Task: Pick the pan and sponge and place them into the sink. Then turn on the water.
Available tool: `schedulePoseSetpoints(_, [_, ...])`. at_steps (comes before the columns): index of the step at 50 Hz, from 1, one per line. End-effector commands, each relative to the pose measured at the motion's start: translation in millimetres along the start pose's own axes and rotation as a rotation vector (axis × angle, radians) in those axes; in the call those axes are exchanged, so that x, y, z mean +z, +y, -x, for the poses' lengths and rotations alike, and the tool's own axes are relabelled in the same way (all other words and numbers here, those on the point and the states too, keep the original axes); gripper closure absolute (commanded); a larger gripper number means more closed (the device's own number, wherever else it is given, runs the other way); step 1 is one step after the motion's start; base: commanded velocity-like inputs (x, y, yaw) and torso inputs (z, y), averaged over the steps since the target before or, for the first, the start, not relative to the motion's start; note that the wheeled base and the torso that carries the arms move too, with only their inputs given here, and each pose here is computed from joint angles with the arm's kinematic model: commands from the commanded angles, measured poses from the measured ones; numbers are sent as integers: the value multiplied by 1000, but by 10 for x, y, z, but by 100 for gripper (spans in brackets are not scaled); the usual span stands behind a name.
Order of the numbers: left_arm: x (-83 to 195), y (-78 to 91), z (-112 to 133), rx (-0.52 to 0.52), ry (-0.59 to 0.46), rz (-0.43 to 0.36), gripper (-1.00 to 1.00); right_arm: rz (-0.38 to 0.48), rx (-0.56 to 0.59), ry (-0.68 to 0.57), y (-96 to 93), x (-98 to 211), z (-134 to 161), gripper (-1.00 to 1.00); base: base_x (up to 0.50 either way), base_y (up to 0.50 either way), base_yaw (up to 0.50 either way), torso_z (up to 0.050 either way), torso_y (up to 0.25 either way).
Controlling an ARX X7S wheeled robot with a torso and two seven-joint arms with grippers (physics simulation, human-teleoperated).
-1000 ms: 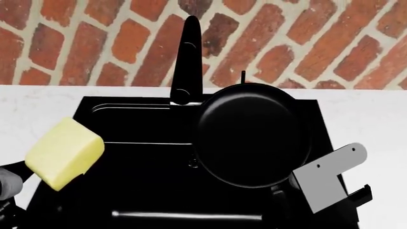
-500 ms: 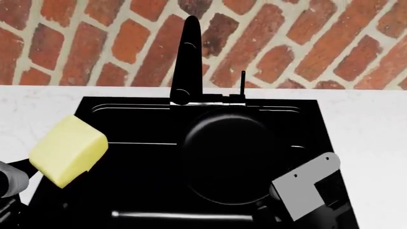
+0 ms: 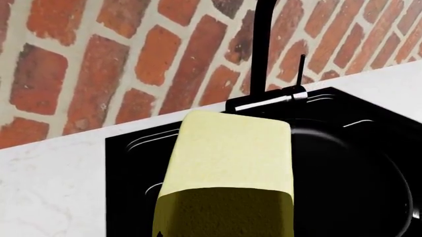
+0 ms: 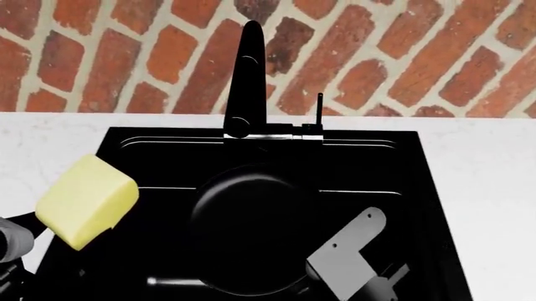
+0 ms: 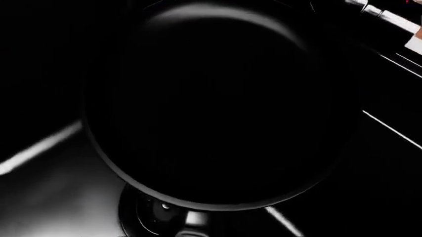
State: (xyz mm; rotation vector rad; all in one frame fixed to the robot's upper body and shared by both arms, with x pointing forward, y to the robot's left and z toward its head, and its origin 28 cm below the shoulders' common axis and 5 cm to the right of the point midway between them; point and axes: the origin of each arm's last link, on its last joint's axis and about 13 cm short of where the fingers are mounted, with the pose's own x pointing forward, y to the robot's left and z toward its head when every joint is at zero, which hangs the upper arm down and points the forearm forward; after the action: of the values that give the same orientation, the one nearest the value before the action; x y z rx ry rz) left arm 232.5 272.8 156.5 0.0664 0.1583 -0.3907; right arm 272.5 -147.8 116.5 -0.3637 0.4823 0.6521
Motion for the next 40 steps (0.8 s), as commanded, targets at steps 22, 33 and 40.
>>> schedulePoseSetpoints(22, [-11, -8, -24, 5, -4, 18, 100, 75, 274, 12, 227, -23, -363, 100, 0, 0, 0, 0, 1])
schedulePoseSetpoints(33, [-26, 0, -5, 7, -2, 20, 100, 48, 286, 32, 251, -132, -561, 100, 0, 0, 0, 1, 1])
schedulePoseSetpoints(40, [-43, 48, 52, 13, -1, 24, 100, 27, 302, 65, 295, -252, -690, 100, 0, 0, 0, 0, 1])
